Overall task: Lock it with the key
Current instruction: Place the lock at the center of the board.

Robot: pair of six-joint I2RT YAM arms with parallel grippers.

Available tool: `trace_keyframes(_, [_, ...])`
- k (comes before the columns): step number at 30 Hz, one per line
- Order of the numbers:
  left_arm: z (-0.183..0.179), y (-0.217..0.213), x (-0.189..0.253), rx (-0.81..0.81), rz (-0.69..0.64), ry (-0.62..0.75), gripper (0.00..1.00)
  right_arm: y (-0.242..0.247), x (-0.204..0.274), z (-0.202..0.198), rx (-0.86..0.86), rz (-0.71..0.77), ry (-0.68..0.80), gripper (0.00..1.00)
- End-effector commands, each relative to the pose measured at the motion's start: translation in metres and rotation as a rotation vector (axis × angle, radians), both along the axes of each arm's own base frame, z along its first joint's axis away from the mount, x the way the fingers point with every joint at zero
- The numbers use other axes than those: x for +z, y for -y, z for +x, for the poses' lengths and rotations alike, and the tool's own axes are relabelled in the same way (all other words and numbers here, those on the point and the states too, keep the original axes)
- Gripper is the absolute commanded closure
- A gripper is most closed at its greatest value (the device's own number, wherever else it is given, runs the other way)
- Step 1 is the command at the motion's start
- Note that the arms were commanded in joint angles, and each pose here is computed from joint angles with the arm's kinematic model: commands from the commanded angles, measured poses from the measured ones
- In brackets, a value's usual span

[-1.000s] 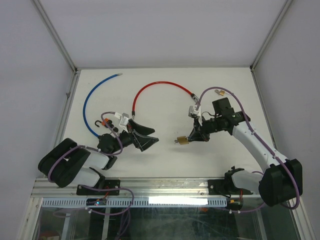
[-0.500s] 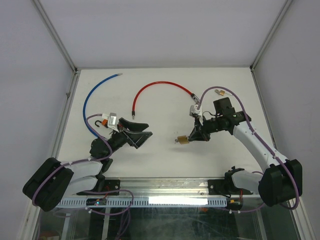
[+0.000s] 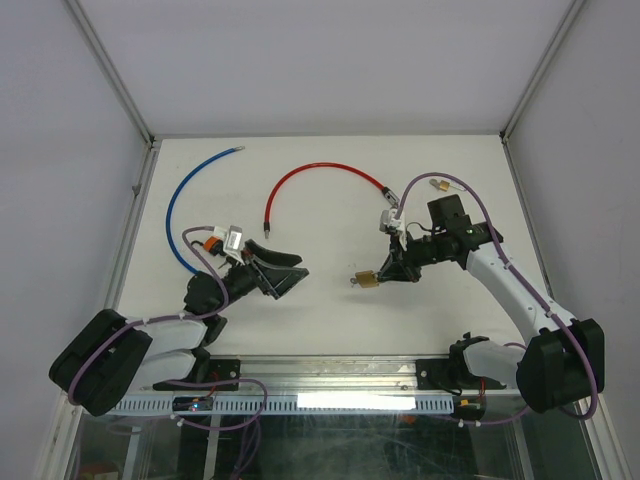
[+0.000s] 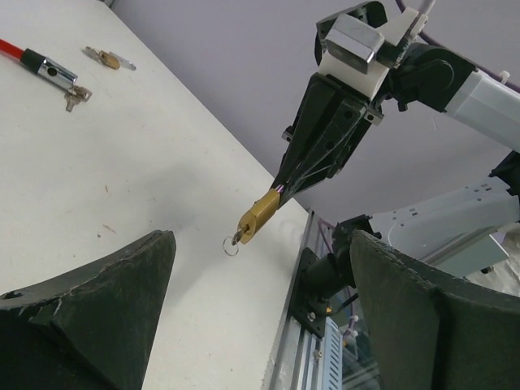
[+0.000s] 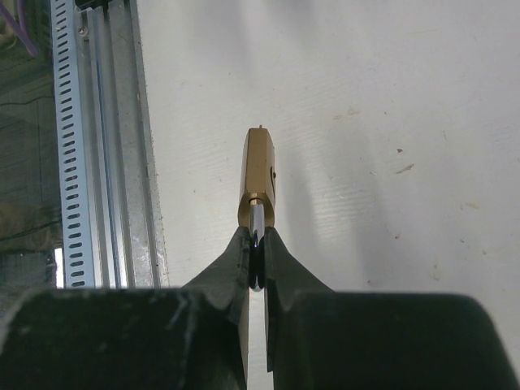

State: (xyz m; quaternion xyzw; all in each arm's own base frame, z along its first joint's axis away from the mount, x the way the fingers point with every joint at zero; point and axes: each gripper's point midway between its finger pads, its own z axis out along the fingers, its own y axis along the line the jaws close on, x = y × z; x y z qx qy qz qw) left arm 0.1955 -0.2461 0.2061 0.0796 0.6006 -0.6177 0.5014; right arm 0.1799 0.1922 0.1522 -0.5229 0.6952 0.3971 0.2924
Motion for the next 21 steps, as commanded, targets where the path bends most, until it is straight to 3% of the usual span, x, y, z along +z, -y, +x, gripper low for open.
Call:
trace_keyframes(1, [-0.003, 0.009, 0.004, -0.039, -0.003, 0.000, 0.11, -0.007, 0.018, 0.000, 0.031, 0.080, 0.046, 1.00])
trace_keyframes(10, [-0.006, 0.053, -0.018, -0.043, 0.167, -0.020, 0.13, -0.007, 0.016, 0.001, 0.030, 0.075, 0.038, 1.00])
trace_keyframes(15, [-0.017, 0.064, -0.017, -0.138, 0.152, 0.016, 0.22, -0.007, 0.015, 0.002, 0.028, 0.073, 0.036, 1.00])
trace_keyframes(21, [-0.024, 0.073, -0.020, -0.210, 0.122, 0.013, 0.24, -0.007, 0.015, 0.001, 0.029, 0.076, 0.037, 1.00])
